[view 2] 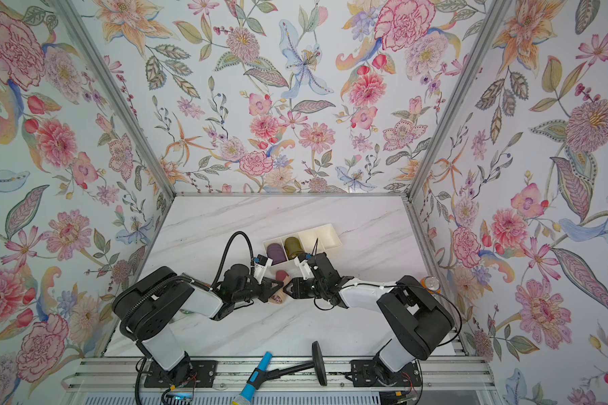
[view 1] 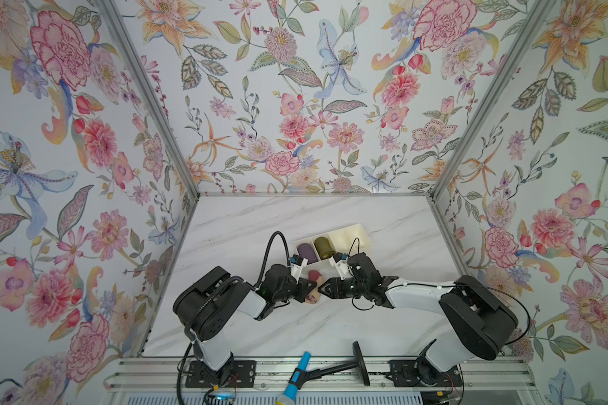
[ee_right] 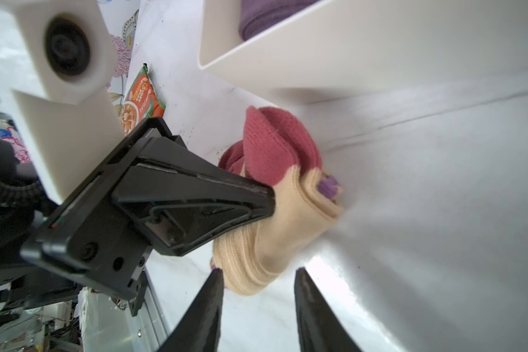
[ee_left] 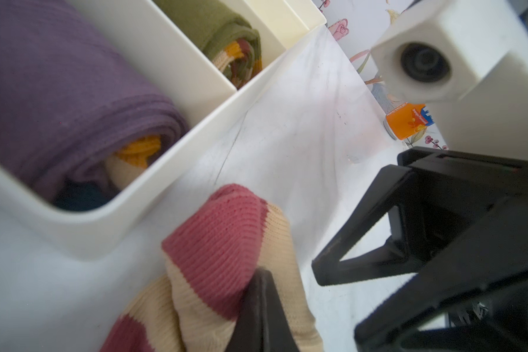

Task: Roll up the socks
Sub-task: 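Press the roll together between the right and left grippers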

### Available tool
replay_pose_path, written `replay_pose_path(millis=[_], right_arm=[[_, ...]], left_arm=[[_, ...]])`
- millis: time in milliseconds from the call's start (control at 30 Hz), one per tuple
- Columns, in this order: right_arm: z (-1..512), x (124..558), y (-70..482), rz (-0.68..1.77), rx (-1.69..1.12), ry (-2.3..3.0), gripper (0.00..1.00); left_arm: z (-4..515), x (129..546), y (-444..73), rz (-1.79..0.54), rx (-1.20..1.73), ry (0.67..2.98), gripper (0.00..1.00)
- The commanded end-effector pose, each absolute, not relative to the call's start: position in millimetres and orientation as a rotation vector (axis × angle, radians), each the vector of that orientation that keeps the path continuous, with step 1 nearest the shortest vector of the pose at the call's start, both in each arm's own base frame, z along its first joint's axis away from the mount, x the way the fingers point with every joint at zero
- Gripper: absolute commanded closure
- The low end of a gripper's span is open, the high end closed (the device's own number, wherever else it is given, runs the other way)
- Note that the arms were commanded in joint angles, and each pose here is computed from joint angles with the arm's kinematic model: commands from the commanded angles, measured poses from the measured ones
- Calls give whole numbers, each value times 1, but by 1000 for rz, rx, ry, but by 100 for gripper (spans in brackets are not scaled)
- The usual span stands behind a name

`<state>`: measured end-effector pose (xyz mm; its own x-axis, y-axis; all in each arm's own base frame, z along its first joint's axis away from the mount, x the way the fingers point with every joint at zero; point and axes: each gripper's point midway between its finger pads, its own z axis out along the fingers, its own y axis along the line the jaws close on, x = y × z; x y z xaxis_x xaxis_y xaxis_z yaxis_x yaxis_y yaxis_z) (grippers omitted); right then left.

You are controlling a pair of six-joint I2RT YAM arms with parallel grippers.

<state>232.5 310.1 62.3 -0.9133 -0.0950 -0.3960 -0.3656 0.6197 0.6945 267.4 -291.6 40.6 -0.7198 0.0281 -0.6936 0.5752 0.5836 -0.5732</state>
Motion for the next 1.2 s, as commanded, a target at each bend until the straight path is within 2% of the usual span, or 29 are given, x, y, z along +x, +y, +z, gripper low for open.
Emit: replay_pose_path(millis=[0, 600, 667, 833, 933, 1167], right_arm=[[59, 223, 312, 1258, -348, 2556, 59], [35, 234, 325, 1365, -176, 2561, 59], [31, 235, 326, 1360, -170, 2570, 63], [20, 235, 319, 1280, -173, 2615, 83], [21, 236, 313, 1220, -195, 2623, 91], [28, 237, 296, 1023, -289, 2657, 98]], left_arm=[[-13, 238, -270, -1048, 434, 2410, 100], [-11, 237, -266, -1073, 411, 2401, 100], [-11, 236, -266, -1074, 412, 2403, 100], [-7, 237, -267, -1080, 413, 2396, 100], [-7, 238, -268, -1069, 427, 2404, 100], [-8, 236, -269, -1014, 478, 2440, 100]])
